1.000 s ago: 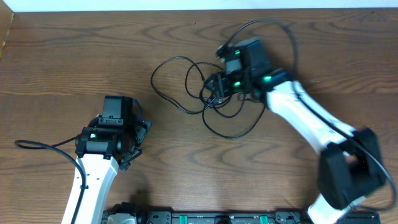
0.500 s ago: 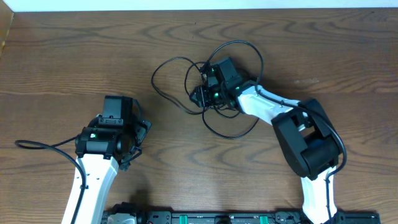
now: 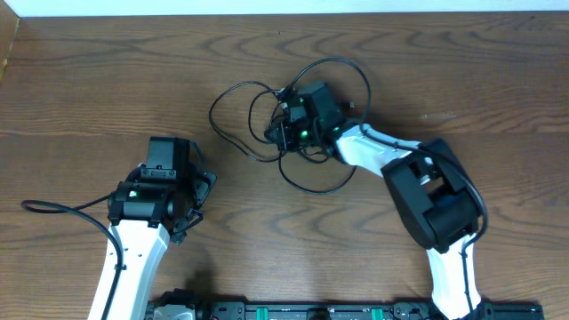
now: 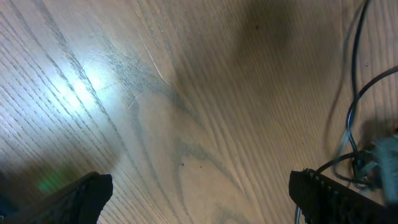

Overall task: Untangle cables
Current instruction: 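Lift the black cable up and right with the right gripper, then reach the left gripper into the black cable pile and grasp a cable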

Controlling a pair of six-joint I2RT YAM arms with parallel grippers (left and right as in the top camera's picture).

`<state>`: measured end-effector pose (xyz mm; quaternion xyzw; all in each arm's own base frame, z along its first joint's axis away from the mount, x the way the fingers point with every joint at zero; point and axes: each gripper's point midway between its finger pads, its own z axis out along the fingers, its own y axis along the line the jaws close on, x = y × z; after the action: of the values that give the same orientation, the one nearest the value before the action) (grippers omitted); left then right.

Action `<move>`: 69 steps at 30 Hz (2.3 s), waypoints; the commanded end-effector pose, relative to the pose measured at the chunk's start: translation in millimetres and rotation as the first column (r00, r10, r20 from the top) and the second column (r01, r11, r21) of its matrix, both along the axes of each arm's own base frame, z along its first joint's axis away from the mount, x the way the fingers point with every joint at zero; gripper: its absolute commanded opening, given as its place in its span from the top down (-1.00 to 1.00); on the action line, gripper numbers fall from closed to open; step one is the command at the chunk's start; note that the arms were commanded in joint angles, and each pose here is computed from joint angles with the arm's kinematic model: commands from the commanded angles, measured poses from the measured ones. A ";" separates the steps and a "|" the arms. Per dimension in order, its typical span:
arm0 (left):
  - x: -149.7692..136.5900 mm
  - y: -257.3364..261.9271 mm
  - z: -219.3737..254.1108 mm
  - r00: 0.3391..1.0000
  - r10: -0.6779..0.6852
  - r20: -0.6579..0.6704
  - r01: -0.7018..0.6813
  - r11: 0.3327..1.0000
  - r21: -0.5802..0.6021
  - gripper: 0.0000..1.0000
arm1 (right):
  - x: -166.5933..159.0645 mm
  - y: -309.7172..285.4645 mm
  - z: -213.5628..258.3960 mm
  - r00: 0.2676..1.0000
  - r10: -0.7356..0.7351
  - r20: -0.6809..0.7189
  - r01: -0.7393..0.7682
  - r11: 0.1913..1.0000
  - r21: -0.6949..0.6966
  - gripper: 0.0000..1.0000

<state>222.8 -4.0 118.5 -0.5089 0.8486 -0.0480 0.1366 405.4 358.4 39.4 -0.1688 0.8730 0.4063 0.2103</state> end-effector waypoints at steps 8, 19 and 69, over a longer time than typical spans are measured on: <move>2.8 1.2 4.0 1.000 0.018 0.012 -0.018 1.000 -0.003 -0.96 | -12.7 -58.0 222.2 0.910 0.047 0.413 -0.108 0.986 0.125 0.98; 2.8 1.2 4.0 1.000 0.018 0.012 -0.018 1.000 -0.003 -0.95 | -8.4 -92.5 215.2 0.896 -0.042 0.442 0.078 0.995 -0.064 0.98; 37.9 -186.8 74.1 0.007 -0.884 0.468 0.934 0.173 0.313 -0.97 | -16.2 -156.2 227.4 0.919 -0.110 0.378 0.149 0.986 -0.076 0.89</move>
<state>263.5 -167.1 179.6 0.1004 0.9130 -0.2981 0.2599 389.8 201.5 262.5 -0.1865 0.8503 0.3107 0.3817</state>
